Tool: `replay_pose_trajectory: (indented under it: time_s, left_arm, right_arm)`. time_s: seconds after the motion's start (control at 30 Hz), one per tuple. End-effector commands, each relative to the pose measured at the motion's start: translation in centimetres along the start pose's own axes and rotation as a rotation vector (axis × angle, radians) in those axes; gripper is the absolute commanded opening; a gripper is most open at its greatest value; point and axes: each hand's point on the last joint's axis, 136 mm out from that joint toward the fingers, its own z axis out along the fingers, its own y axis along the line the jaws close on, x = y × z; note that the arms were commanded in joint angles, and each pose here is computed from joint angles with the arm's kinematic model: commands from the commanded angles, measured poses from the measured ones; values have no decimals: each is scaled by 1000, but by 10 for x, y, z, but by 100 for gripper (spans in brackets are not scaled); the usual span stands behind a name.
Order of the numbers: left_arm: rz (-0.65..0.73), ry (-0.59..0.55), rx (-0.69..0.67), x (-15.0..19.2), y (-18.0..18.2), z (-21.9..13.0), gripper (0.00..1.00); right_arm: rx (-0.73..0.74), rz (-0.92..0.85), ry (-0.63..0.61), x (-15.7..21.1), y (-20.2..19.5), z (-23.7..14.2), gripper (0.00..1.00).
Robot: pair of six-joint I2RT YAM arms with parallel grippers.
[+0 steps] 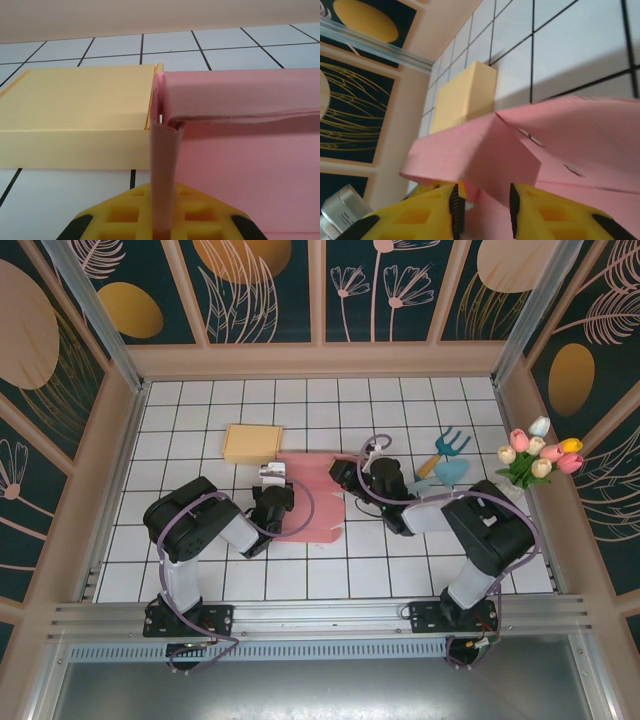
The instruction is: Fold the paper box
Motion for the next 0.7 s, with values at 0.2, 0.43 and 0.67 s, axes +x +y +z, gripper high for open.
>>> replay_pose_trajectory:
  time_s: [0.2,0.43,0.67]
  left_arm:
    - [36,13,-13,5,0,4,0]
    - [37,16,-13,5,0,5,0]
    - [39,17,-14,5,0,5,0]
  right_arm:
    - [217,-178,-34,0,-46,-22,45]
    - [277,-211,-3,2,-59,-12,46]
    - [291,-191,53,12,-69,6,49]
